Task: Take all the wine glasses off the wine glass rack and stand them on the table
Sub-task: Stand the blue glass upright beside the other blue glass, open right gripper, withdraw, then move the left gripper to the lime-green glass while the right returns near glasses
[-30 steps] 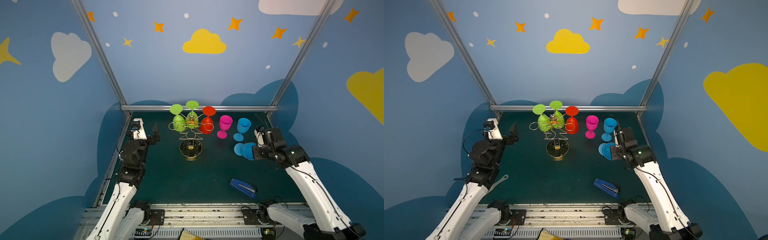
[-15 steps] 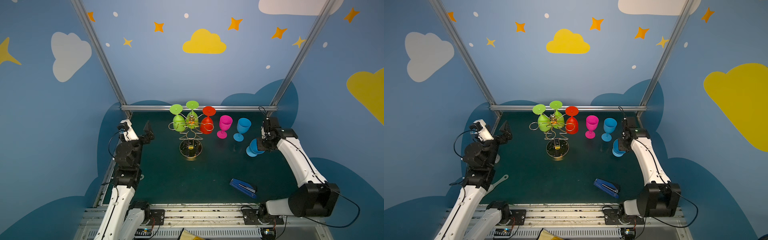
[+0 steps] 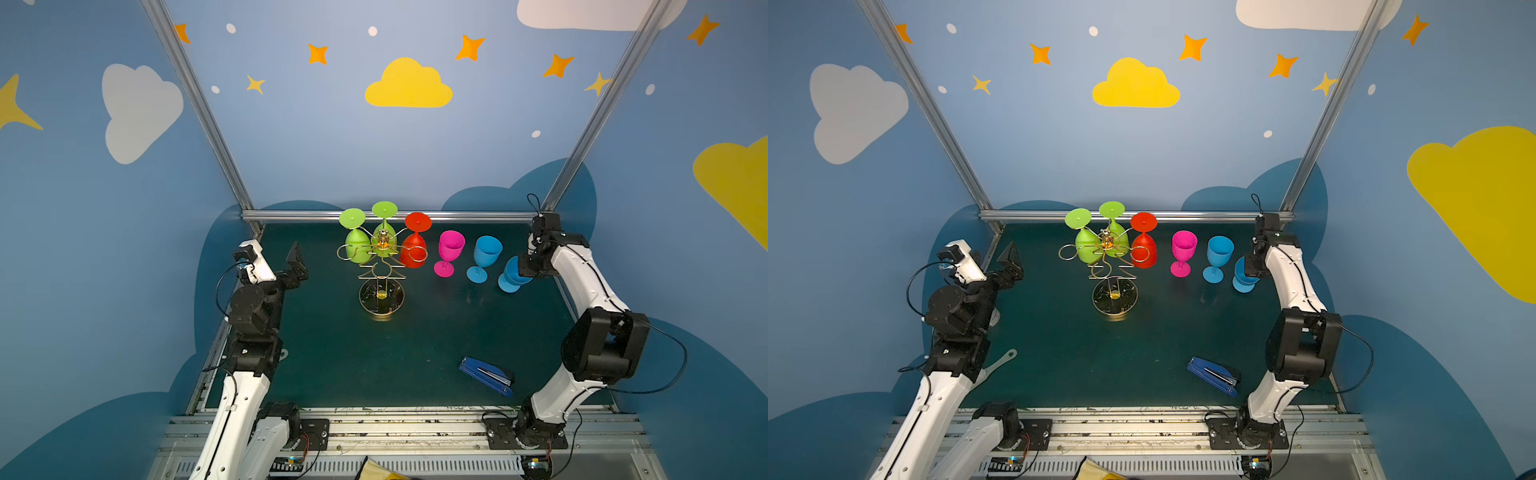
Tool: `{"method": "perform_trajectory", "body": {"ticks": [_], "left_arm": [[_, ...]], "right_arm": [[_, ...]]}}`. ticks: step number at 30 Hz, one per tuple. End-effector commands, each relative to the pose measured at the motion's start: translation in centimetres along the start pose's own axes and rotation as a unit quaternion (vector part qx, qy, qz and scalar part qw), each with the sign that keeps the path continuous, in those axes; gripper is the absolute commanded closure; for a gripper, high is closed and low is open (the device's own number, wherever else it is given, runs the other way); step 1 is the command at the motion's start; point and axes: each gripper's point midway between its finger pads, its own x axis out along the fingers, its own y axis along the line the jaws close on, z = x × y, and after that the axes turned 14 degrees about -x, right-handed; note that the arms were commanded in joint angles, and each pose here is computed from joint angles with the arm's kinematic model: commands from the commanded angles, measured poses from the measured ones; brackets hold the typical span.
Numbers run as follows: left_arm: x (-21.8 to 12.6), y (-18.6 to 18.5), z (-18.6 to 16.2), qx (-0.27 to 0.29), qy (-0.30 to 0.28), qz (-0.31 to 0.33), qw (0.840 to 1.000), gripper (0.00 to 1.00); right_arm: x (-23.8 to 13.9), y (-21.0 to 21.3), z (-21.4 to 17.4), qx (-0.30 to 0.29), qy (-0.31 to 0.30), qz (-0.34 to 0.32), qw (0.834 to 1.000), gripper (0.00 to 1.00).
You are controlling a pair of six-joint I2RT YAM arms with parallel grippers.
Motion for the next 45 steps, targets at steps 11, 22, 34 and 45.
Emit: {"method": "perform_trajectory", "body": {"ticks": [11, 22, 34, 45], "left_arm": [[0.4, 0.1, -0.3, 0.001, 0.004, -0.003, 1.0, 0.04], [0.5, 0.4, -0.6, 0.002, 0.007, 0.001, 1.0, 0.03], [0.4, 0.6, -0.4, 0.001, 0.004, 0.009, 1.0, 0.03], [0.6, 0.5, -0.6, -0.005, 0.013, 0.008, 1.0, 0.03]], "right_arm": [[3.8, 0.4, 1.3, 0.041, 0.114, 0.055, 0.991, 1.0], [1.0, 0.2, 3.8, 0.068, 0.047, 0.085, 0.993, 0.56], [-3.9, -2.6, 4.6, 0.12, -0.033, 0.076, 0.989, 0.42], [-13.3, 0.2, 3.5, 0.115, -0.191, 0.135, 0.965, 0.42]]}}
